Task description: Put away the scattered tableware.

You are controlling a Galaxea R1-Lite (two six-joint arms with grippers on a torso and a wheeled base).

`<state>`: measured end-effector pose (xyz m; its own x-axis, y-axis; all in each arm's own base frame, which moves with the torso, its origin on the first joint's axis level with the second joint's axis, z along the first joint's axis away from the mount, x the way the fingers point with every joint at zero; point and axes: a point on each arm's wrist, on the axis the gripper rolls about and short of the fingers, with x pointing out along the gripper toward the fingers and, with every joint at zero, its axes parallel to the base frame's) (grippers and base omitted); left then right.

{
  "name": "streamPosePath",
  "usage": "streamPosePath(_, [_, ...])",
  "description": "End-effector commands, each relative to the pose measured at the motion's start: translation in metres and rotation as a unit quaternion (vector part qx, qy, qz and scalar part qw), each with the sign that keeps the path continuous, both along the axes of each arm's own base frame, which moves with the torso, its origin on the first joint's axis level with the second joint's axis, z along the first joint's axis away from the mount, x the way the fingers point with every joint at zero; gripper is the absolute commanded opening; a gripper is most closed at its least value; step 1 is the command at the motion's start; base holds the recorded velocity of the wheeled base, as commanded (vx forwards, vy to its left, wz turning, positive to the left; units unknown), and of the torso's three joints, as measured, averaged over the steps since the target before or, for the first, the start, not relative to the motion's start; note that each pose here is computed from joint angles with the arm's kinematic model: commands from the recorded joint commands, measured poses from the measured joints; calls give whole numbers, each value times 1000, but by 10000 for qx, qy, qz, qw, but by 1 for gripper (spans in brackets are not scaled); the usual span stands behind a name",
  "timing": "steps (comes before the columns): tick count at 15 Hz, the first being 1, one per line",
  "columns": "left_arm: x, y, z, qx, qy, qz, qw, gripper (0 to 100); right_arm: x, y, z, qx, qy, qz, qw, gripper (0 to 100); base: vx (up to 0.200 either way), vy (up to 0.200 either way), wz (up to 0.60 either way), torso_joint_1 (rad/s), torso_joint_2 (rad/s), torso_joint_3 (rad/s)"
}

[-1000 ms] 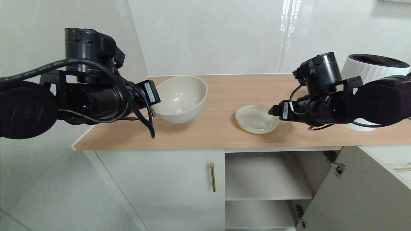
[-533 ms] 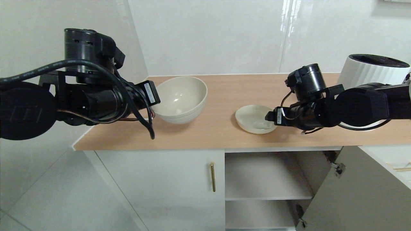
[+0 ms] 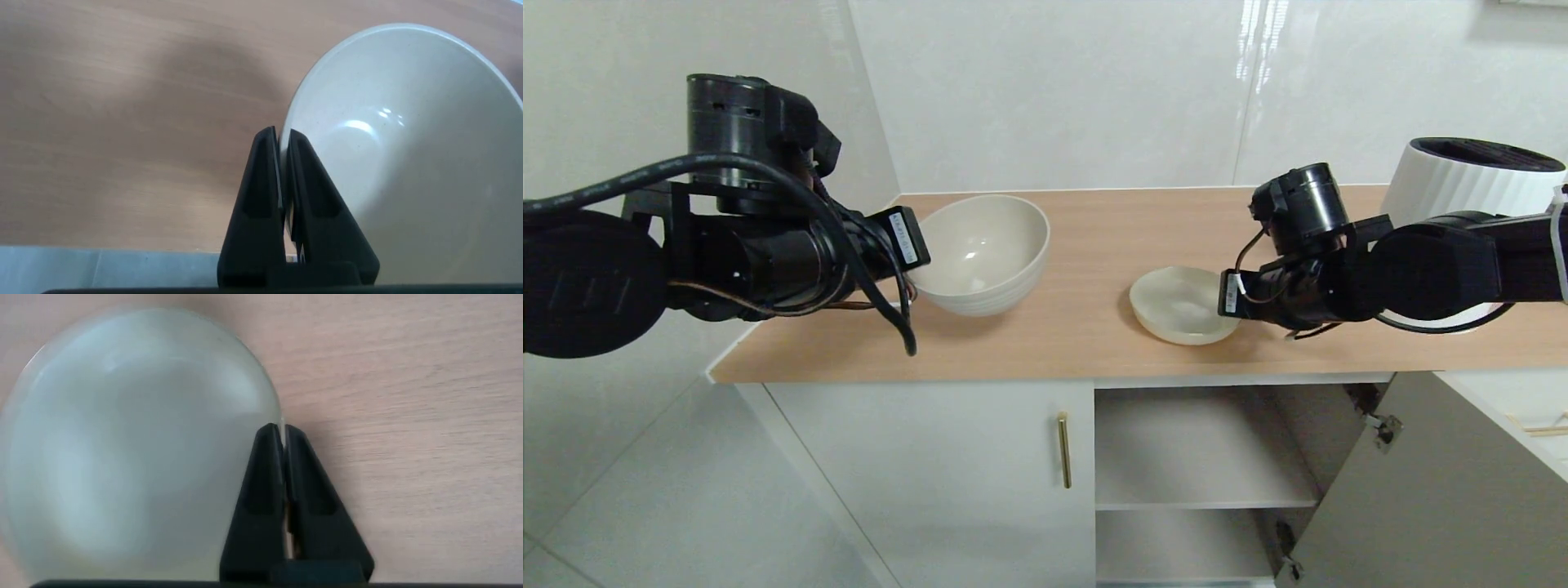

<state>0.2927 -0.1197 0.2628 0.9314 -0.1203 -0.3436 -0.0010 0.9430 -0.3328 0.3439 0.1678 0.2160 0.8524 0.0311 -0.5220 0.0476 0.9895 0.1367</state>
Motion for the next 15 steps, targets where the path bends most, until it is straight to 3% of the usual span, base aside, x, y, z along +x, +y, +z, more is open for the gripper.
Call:
streamPosePath(1, [-3, 1, -5, 40, 76, -2, 10000, 0, -10, -4, 15, 160, -147, 13, 9998, 0, 0, 0, 0, 0, 0, 0])
streamPosePath(4, [-11, 5, -1, 78, 21, -41, 10000, 0, -24, -9, 33, 445, -253, 283, 9983, 0, 0, 0, 0, 0, 0, 0])
streamPosePath(6, [-26, 8, 2, 323, -36, -172, 9993, 0, -47, -20, 54, 719, -283, 631, 9950, 0, 0, 0, 0, 0, 0, 0])
streamPosePath(8, [-42, 11, -5, 404, 70, -250, 9988, 0, -70, -30, 61, 826, -57, 883, 9926, 0, 0, 0, 0, 0, 0, 0])
streamPosePath(11, [-58, 19, -5, 393, 48, -240, 9989, 0, -103, -45, 61, 970, 152, 1260, 9872, 0, 0, 0, 0, 0, 0, 0])
streamPosePath(15, [-84, 30, -19, 439, 214, -252, 9985, 0, -135, -60, 46, 936, 396, 1353, 9856, 0, 0, 0, 0, 0, 0, 0])
